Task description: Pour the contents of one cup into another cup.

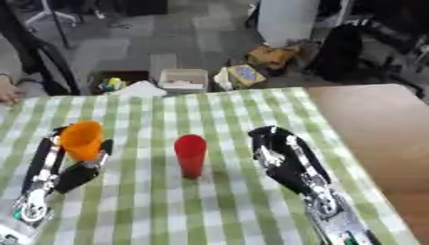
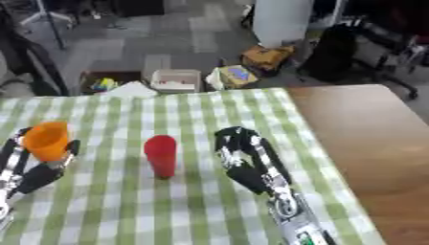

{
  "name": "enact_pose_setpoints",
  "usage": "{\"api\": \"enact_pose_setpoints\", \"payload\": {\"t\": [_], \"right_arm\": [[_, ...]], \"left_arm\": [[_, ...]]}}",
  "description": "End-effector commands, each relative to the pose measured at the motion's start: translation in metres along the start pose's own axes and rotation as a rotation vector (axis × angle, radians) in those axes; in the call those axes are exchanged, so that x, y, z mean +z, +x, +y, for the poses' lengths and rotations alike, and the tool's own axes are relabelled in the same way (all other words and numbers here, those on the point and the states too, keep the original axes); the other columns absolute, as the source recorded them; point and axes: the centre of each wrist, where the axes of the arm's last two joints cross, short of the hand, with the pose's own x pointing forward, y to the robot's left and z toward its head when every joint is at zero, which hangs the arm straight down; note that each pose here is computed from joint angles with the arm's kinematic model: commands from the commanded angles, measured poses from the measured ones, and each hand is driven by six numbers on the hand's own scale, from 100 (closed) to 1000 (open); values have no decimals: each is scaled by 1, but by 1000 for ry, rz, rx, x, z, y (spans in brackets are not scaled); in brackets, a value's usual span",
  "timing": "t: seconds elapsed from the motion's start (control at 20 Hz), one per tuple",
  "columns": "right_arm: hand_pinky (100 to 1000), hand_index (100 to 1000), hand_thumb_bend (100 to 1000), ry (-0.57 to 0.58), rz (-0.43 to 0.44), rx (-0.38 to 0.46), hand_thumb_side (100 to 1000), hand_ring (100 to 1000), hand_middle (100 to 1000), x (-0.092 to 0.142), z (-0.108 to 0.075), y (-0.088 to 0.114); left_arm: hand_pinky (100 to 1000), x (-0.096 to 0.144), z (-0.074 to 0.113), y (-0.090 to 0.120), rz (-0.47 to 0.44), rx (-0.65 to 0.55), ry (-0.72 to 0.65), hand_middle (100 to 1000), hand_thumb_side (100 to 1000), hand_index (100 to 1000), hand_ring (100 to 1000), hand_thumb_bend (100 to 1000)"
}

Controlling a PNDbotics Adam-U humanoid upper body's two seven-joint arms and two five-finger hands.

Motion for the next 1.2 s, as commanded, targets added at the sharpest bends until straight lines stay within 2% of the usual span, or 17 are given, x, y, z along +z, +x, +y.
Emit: {"api": "enact_pose_setpoints", "payload": {"t": [0.05,0.1,0.2,0.45,0.9,1.05,1.2], "right_arm": [[594,732,166,42,-25,66,462,469,350,-8,-6,-1],[601,752,239,58,-31,85,440,481,368,-9,-5,-2],[619,797,330,86,-45,129,419,515,428,-12,-5,-5],[667,865,428,121,-58,222,428,584,522,-15,-4,-16],[758,903,492,145,-11,296,454,670,608,-12,-5,-36],[842,914,507,140,10,314,461,746,672,-13,-7,-40],[881,924,516,139,28,328,466,788,719,-16,-9,-43]], "left_arm": [[461,-5,13,16,-58,1,-10,436,401,691,413,100],[461,-4,12,19,-66,11,-18,435,401,690,413,100],[461,-1,10,26,-81,29,-35,433,407,690,412,100],[463,4,6,41,-113,67,-76,431,420,690,412,100],[463,8,-5,63,-147,140,-147,429,453,692,413,100],[464,9,-5,69,-159,155,-158,428,459,692,413,100],[464,9,-4,74,-168,169,-161,428,462,692,413,100]]}}
